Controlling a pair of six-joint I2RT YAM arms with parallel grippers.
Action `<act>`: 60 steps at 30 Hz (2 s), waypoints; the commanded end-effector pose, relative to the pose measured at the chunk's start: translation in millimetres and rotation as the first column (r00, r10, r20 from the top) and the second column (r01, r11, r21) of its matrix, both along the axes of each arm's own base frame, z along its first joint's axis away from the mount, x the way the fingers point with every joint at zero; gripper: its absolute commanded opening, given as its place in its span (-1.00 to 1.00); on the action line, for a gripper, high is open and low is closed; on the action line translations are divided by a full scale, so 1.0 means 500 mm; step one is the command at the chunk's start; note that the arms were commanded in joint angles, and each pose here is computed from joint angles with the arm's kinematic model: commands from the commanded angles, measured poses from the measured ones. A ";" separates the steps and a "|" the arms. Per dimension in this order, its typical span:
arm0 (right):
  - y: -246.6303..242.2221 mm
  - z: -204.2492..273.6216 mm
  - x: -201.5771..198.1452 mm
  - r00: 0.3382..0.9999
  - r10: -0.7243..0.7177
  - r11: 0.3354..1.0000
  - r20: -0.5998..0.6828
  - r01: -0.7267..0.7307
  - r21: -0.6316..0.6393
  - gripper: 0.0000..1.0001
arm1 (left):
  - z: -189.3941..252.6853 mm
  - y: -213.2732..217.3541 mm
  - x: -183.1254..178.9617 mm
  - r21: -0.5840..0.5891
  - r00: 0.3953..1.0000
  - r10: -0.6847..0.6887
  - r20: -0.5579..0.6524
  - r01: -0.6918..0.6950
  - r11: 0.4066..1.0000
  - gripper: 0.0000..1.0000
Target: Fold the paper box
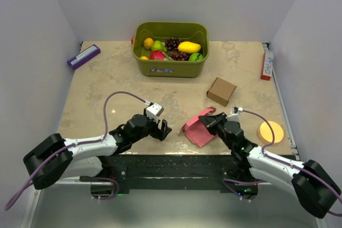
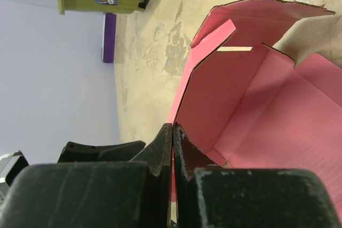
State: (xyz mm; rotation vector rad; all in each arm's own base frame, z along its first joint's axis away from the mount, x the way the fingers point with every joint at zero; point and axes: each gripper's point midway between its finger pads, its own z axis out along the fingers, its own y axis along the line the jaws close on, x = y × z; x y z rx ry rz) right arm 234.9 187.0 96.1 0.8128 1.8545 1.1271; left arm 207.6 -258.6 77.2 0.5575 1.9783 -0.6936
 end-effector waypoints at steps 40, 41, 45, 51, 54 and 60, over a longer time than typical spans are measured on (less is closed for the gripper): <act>-0.037 -0.066 -0.007 0.993 -0.069 0.993 -0.093 0.059 -0.107 -1.00 | 0.006 -0.232 -0.014 -0.041 0.957 -0.222 0.190 0.233 0.972 0.39; -0.036 -0.065 -0.007 0.994 -0.067 0.993 -0.092 0.057 -0.107 -1.00 | 0.008 -0.231 -0.015 -0.043 0.956 -0.220 0.192 0.232 0.972 0.42; -0.036 -0.066 -0.008 0.993 -0.065 0.993 -0.095 0.054 -0.106 -1.00 | 0.010 -0.235 -0.018 -0.041 0.950 -0.230 0.209 0.244 0.969 0.51; -0.036 -0.068 -0.009 0.993 -0.064 0.993 -0.098 0.053 -0.107 -1.00 | 0.005 -0.242 -0.003 -0.011 0.947 -0.222 0.232 0.230 0.973 0.48; -0.035 -0.068 -0.010 0.993 -0.061 0.993 -0.099 0.050 -0.106 -1.00 | 0.001 -0.243 0.008 0.000 0.947 -0.204 0.247 0.210 0.978 0.46; -0.036 -0.076 -0.014 0.992 -0.057 0.993 -0.110 0.045 -0.112 -1.00 | 0.026 -0.253 0.021 -0.040 0.939 -0.174 0.298 0.195 0.980 0.37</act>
